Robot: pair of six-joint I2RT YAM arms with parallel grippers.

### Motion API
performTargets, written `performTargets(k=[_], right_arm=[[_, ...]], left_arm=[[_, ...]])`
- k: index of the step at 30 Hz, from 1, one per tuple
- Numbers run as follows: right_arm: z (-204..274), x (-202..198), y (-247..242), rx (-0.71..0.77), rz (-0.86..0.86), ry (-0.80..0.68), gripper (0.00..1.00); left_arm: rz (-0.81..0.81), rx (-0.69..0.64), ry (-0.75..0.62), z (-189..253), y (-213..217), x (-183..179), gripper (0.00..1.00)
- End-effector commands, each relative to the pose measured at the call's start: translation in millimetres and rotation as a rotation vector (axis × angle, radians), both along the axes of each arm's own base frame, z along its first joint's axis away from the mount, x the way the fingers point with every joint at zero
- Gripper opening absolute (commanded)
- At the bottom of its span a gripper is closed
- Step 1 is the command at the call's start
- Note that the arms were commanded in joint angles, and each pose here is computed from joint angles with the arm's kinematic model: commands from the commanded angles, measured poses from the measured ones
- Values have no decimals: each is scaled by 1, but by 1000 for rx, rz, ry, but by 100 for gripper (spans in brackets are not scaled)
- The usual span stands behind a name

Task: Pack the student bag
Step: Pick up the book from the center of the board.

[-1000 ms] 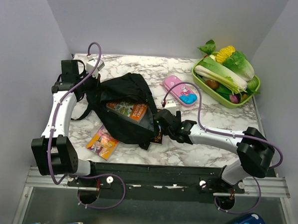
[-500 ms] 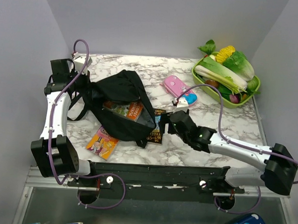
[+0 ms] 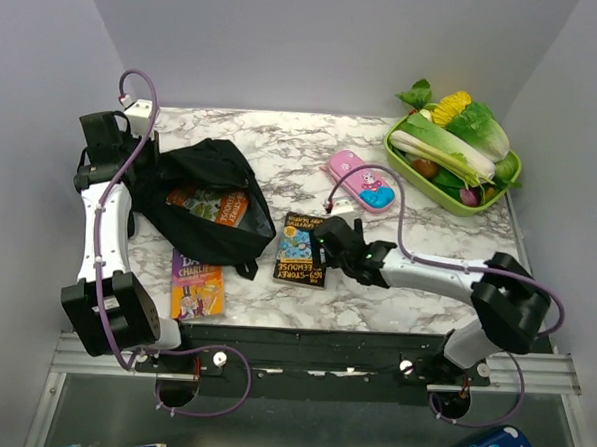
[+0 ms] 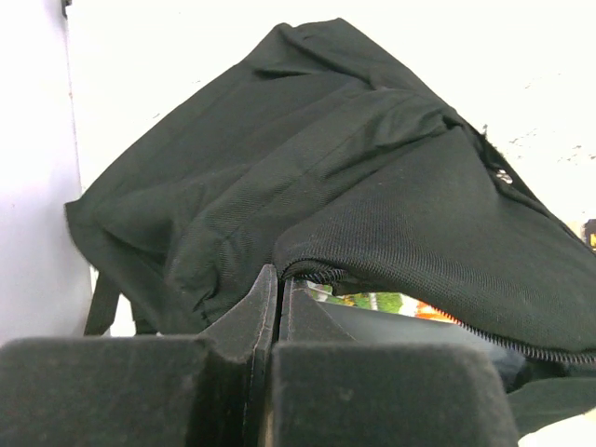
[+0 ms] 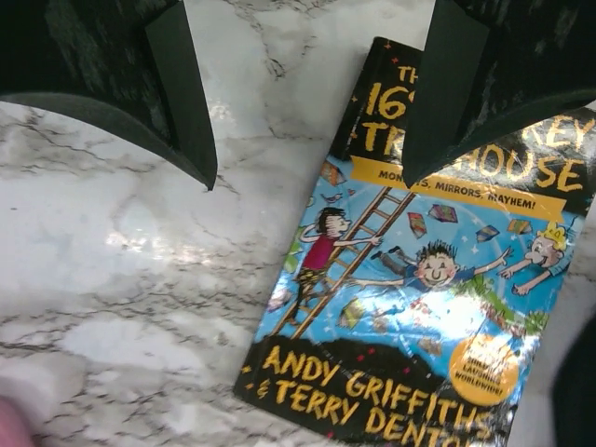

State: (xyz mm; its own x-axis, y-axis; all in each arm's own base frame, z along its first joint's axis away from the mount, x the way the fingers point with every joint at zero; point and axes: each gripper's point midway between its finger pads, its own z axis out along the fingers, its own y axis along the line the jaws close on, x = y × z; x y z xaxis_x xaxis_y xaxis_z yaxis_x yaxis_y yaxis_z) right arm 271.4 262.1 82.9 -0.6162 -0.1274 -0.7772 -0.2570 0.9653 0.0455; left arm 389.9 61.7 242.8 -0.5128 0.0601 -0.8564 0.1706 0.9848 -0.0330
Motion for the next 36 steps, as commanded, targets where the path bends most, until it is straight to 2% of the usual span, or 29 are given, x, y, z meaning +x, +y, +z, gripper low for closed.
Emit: performTargets(k=[1,4,11,15,22,26,29,33,36], right_arm=[[-9,0,32,-74,50,10,91],[1,2,58,-75,84,-17,93],[-8,3,96,-114,111,-18,94],[-32,-2,101,-169,117,14,95],[-72,-10,66,-304,26,75,91],[-76,-26,38,-310,-10,103,84],[-85,-40,13,-346,-34,137,81],[-84,-50,-13,-386,-58,148,81],[-71,-45,-12,-395,-70,122,87]], left_arm=[[-46,-61,-125,45,-16,-2,0],[-73,-81,-108,40,-23,-6,0],[-79,-71,-77,24,-22,-10,0],[-84,-63,-74,21,-23,-13,0],[-163,-92,-49,15,-37,-17,0],[-359,-144,-8,5,-79,-29,0],[-515,-156,71,-14,-119,-47,0],[-659,-160,126,-33,-160,-73,0],[-697,-175,146,-38,-173,-81,0]])
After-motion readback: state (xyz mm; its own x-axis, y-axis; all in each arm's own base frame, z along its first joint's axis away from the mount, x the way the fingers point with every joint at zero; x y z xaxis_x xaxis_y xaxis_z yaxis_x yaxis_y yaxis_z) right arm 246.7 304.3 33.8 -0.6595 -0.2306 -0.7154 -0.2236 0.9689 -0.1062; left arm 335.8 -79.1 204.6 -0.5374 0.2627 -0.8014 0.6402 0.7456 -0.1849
